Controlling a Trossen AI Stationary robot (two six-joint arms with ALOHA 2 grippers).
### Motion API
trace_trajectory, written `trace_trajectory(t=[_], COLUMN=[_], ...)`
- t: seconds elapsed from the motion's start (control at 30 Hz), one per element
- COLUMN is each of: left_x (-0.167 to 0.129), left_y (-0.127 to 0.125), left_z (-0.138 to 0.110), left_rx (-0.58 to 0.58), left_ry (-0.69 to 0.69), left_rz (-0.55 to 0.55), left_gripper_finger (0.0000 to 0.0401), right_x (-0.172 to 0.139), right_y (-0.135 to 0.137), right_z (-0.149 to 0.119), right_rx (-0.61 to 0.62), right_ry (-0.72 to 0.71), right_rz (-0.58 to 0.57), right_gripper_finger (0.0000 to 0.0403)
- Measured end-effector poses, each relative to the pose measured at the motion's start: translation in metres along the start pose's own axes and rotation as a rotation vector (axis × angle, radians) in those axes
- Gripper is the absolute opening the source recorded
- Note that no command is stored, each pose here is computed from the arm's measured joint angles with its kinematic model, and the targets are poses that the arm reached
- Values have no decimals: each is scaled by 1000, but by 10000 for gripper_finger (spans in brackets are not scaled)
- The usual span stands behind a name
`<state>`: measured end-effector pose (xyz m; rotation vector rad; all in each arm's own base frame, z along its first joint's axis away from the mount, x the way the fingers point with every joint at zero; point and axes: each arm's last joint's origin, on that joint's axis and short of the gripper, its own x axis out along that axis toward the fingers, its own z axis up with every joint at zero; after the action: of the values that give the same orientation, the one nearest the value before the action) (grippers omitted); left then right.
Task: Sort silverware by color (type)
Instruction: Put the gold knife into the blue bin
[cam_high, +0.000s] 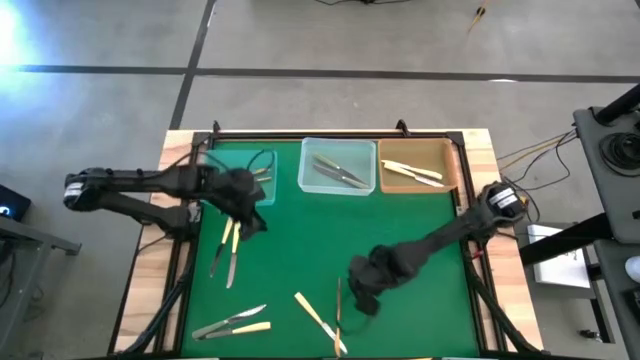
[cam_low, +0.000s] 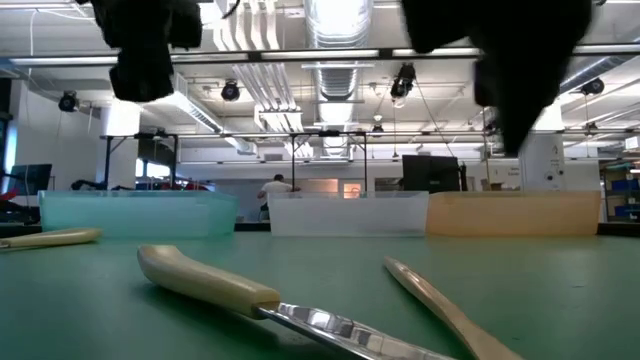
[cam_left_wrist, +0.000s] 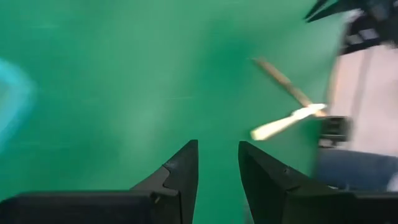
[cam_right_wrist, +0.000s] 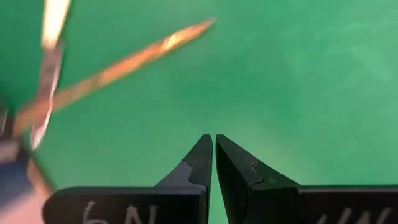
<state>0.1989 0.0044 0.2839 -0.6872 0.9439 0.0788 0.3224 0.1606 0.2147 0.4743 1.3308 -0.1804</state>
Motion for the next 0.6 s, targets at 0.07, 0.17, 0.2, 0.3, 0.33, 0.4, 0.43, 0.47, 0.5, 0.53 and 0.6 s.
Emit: trace_trajectory(t=[0.07, 0.17, 0.2, 0.3, 0.33, 0.4, 0.43, 0.47, 0.5, 0.53, 0.6], left_x=[3, 8, 9, 10, 10, 10, 10, 9, 9, 10, 12], left_y=[-14, -34, -39, -53, -57, -64, -67, -69, -71, -73, -76], left_z=[-4, -7, -8, -9, -10, -12, -13, -14, -16, -18, -21], left_rx=[-11, -2, -3, -10, -12, -7, -2, 3, 10, 18, 32], left_ry=[-18, -80, -100, -161, -177, -209, -220, -223, -222, -217, -199], left_rz=[-46, -97, -111, -161, -174, -200, -207, -213, -221, -228, -231], left_gripper_finger=[97, 97, 98, 98, 98, 98, 98, 98, 98, 98, 98], right_x=[0, 2, 3, 9, 10, 11, 12, 13, 14, 14, 15], right_y=[12, 26, 29, 38, 41, 47, 51, 55, 59, 63, 71], right_z=[-16, -36, -41, -52, -55, -61, -63, -65, -66, -67, -66], right_rx=[-110, -258, -291, -326, -312, -272, -267, -267, -269, -272, -278], right_ry=[34, 79, 84, 90, 91, 85, 78, 67, 47, 13, -81], right_rz=[29, 61, 65, 74, 80, 98, 113, 134, 155, 174, 194], right_gripper_finger=[13, 13, 13, 13, 13, 13, 13, 13, 13, 13, 13])
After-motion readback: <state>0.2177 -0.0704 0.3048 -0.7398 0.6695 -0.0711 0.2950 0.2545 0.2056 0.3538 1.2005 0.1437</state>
